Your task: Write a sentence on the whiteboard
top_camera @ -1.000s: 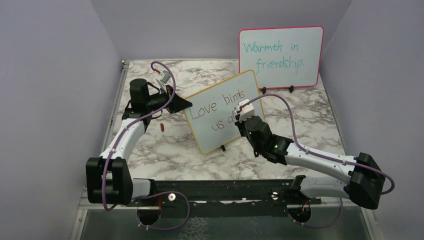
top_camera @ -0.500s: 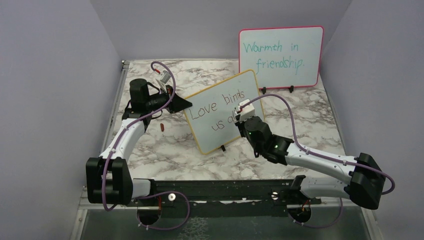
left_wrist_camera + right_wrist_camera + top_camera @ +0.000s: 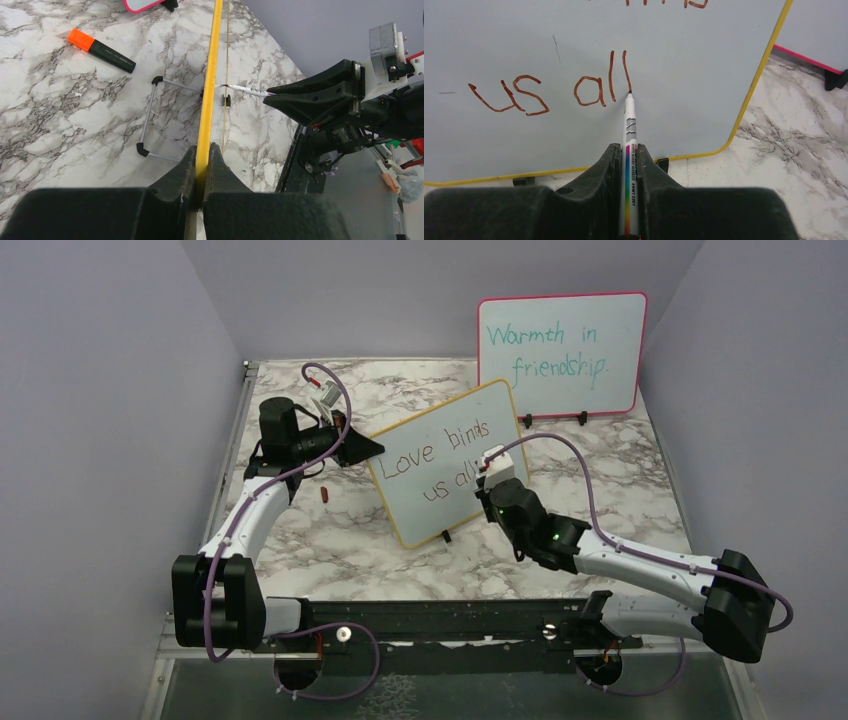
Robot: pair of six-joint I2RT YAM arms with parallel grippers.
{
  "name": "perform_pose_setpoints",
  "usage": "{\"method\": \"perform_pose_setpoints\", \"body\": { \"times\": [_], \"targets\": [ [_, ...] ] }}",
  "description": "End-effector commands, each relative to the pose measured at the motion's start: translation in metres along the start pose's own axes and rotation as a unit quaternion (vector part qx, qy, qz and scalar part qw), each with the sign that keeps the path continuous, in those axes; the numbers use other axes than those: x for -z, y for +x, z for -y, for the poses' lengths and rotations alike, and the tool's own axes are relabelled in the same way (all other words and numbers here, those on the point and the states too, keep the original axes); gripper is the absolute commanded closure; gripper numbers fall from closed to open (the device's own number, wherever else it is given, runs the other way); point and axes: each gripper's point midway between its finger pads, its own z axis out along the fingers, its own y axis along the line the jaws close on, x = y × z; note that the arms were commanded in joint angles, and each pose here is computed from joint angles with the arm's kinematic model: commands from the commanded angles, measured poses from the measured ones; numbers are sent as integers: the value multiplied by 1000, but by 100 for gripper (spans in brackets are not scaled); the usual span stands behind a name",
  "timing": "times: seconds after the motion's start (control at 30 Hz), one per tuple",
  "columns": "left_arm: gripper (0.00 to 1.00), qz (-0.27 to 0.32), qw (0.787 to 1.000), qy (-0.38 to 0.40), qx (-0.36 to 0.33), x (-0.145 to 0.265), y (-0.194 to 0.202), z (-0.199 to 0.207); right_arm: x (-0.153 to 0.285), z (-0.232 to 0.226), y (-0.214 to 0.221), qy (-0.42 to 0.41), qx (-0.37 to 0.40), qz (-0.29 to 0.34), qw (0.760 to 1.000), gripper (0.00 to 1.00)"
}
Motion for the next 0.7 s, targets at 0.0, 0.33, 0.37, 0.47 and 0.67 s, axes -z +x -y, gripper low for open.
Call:
{"method": "perform_pose_setpoints", "body": {
  "times": [0.0,0.33,0.37,0.47,0.67],
  "targets": [
    [100,-13,998,-58,2,1,13,-28,3,2,7,1,-12,-7,1000,99],
    [100,-14,998,-58,3,1,13,-29,2,5,11,11,-9,-11,1000,99],
    [100,-13,998,-59,3,1,13,-29,2,7,12,14,-9,-12,1000,99],
    [100,-14,998,-58,3,1,13,-29,2,9,11,21,-8,-8,1000,99],
    [100,-14,998,-59,2,1,13,-29,1,13,3,32,-9,7,999,99]
  ]
}}
